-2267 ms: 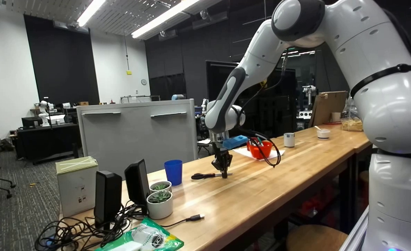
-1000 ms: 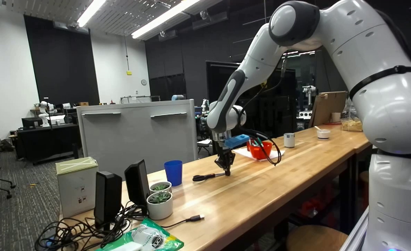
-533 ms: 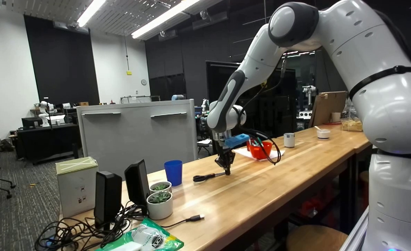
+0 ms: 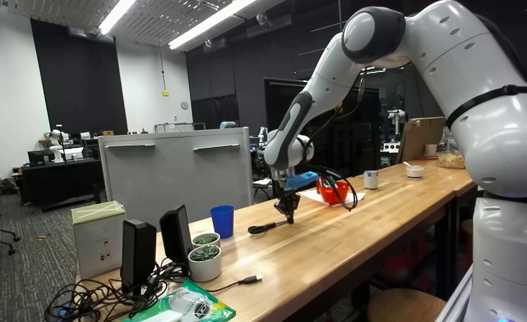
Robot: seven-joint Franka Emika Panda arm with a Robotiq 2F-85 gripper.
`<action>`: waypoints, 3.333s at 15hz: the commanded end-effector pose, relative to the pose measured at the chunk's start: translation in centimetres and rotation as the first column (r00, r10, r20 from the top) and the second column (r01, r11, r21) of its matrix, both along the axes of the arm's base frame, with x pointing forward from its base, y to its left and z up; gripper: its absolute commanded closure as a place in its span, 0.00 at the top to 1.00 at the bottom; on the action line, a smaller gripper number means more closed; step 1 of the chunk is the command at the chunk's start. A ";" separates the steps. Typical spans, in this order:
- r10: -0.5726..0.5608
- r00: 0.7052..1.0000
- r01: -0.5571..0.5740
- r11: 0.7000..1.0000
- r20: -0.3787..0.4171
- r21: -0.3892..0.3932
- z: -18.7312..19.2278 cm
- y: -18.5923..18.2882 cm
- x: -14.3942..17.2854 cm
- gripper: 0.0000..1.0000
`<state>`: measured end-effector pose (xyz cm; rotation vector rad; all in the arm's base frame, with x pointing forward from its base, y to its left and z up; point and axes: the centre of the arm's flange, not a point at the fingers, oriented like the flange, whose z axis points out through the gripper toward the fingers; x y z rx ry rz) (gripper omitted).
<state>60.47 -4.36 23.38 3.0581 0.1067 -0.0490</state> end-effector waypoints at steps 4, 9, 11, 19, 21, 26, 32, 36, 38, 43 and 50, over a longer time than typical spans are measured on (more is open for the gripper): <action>0.005 1.000 -0.005 1.000 -0.010 -0.018 0.5 0.0 1.4 0.00; 0.006 1.000 -0.006 1.000 -0.015 -0.018 0.6 -0.1 2.4 0.00; 0.007 1.000 -0.007 1.000 -0.019 -0.017 0.5 -0.1 2.9 0.00; 0.011 0.999 -0.012 1.000 -0.036 -0.024 0.4 0.3 4.7 0.00; 0.013 0.999 -0.014 1.000 -0.039 -0.025 0.3 0.4 5.2 0.00; 0.018 0.999 -0.020 0.999 -0.043 -0.029 0.3 1.0 6.6 0.00; 0.028 0.999 -0.030 0.999 -0.046 -0.033 0.3 1.7 7.8 0.00; 0.035 0.998 -0.037 0.999 -0.049 -0.035 0.3 2.2 8.5 0.00; 0.040 0.998 -0.042 0.998 -0.049 -0.037 0.3 2.5 8.8 0.00; 0.056 0.997 -0.059 0.997 -0.051 -0.042 0.3 3.4 9.5 0.00; 0.089 0.995 -0.091 0.995 -0.049 -0.041 0.4 5.6 10.0 0.00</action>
